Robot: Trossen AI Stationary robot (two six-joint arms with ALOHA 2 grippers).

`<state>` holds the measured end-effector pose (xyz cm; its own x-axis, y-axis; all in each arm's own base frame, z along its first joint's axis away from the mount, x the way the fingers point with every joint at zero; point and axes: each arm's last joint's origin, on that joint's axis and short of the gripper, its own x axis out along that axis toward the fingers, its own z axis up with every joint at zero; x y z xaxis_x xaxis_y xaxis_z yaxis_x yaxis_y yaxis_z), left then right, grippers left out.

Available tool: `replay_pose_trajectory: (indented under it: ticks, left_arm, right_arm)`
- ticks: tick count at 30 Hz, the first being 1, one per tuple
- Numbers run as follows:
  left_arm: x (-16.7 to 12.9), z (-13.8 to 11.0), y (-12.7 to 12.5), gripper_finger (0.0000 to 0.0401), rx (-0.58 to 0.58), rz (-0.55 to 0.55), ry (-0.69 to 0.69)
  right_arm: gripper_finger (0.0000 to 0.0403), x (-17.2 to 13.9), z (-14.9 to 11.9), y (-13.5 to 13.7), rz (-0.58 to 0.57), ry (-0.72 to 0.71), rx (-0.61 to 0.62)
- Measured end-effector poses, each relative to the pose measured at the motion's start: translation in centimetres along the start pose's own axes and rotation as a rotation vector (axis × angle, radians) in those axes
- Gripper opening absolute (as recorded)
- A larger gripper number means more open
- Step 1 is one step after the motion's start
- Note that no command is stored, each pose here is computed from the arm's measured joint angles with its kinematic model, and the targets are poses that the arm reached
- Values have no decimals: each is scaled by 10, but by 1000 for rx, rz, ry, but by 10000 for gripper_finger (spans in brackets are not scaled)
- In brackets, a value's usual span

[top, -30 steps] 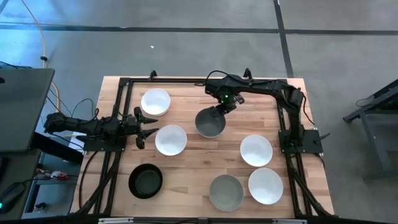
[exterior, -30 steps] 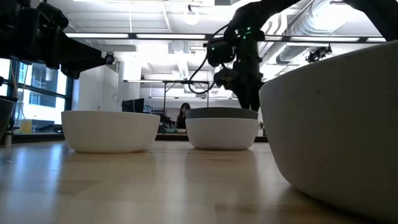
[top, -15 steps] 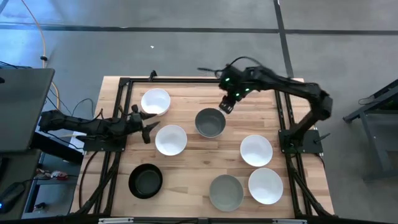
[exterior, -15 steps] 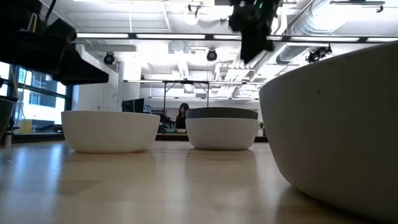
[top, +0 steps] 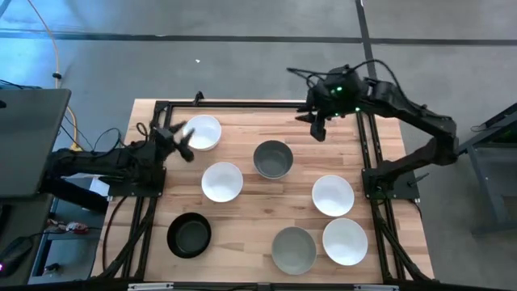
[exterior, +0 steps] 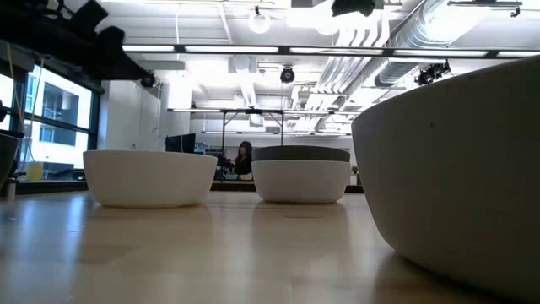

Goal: Nest bowls inside each other
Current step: Stack the white bowl on top of the gray bowl

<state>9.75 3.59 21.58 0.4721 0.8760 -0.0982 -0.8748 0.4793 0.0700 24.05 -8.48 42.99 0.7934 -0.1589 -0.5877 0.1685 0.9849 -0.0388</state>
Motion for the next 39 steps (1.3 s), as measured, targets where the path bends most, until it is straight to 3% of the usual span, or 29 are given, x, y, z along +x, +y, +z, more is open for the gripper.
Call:
replay_pose_trajectory:
  ticks: [2,4,10,13,16,21,27,34,39]
  left_arm:
    - [0,0,4,182,-128,133,-16]
    - [0,0,6,181,-242,192,-33]
    - [6,3,3,181,-410,207,-61]
    - [13,11,2,181,-437,170,-61]
    - [22,28,5,181,-386,168,6]
    - [46,61,15,181,-261,193,244]
    - [88,86,27,181,-132,91,567]
    - [123,79,58,181,70,20,939]
    - [134,71,64,181,115,-35,1007]
  right_arm:
    - [110,-7,6,0,-11,-74,-24]
    - [110,-14,10,0,-21,-132,-60]
    - [110,-24,14,1,-42,-205,-139]
    - [110,-24,14,1,-47,-207,-166]
    - [110,-24,14,1,-47,-200,-171]
    - [110,-23,8,2,-28,-140,-147]
    - [110,-21,-1,5,68,-60,-137]
    - [110,-22,-3,9,177,-62,-135]
    - [110,-22,-3,9,176,-63,-140]
